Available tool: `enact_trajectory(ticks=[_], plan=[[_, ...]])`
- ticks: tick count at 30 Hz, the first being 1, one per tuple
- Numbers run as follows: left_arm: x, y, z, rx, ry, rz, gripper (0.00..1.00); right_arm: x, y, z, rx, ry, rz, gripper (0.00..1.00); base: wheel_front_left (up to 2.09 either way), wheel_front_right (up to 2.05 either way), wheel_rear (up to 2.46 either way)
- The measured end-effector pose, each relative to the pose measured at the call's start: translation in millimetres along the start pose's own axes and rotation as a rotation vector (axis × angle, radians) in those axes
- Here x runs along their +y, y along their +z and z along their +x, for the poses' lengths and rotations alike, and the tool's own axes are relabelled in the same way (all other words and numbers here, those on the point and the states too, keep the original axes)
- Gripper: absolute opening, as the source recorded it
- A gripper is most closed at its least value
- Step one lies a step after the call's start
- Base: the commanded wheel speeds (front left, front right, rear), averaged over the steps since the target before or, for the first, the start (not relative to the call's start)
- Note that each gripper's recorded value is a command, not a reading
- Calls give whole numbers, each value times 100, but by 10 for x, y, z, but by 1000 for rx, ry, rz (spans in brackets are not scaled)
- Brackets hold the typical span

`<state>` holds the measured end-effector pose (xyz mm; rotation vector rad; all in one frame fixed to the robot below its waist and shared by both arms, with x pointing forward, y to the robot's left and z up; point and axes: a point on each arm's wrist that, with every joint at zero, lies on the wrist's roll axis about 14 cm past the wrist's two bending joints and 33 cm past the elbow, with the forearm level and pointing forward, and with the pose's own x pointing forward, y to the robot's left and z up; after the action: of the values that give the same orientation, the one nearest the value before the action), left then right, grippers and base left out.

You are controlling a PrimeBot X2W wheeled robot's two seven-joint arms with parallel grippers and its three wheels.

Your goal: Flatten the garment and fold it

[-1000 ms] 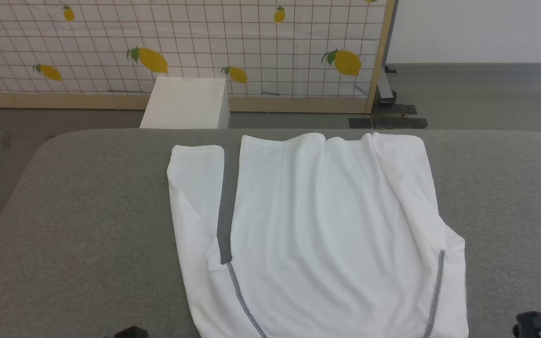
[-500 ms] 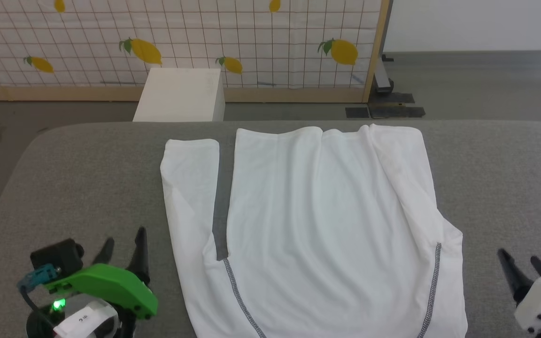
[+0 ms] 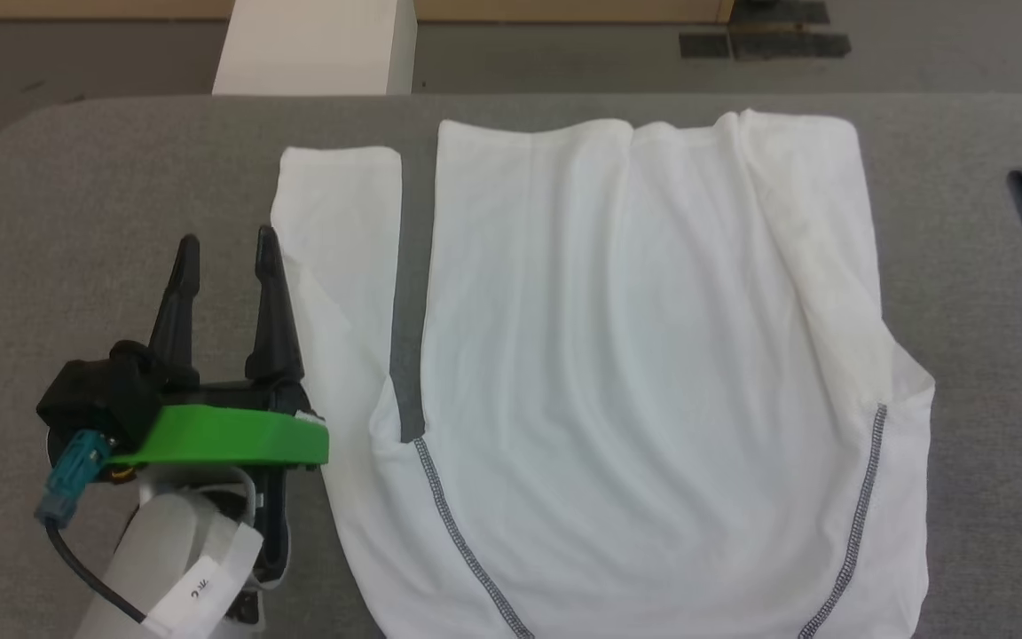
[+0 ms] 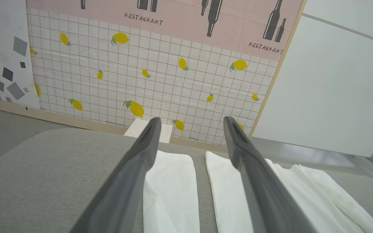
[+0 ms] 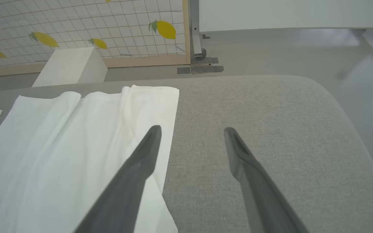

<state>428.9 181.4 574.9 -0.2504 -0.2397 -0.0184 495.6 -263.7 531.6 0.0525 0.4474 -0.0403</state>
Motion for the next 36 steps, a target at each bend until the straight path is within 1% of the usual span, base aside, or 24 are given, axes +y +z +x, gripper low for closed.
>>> enact_trajectory(ticks=[3,7,11,16,23,30,31,32,36], plan=[[-9,-29,98,-26,7,5,100,14,61,309,48,-12,-43,100,0,0,0],[22,-189,178,-19,31,-23,100,10,-16,711,141,-40,-118,100,0,0,0],[116,-356,223,-2,56,-19,100,74,-148,1080,209,-46,-180,100,0,0,0],[252,-578,217,40,82,11,100,246,-431,1481,294,-21,-230,100,0,0,0],[477,-776,170,90,133,49,100,449,-865,1841,405,14,-292,100,0,0,0],[583,-872,119,122,159,68,100,476,-944,1983,462,5,-307,100,0,0,0],[585,-880,116,125,160,66,100,462,-937,1980,472,0,-296,52,0,0,0],[581,-888,114,127,160,63,100,439,-926,1973,473,-8,-291,0,0,0,0],[565,-882,111,127,159,58,100,387,-904,1904,487,-34,-273,0,0,0,0]])
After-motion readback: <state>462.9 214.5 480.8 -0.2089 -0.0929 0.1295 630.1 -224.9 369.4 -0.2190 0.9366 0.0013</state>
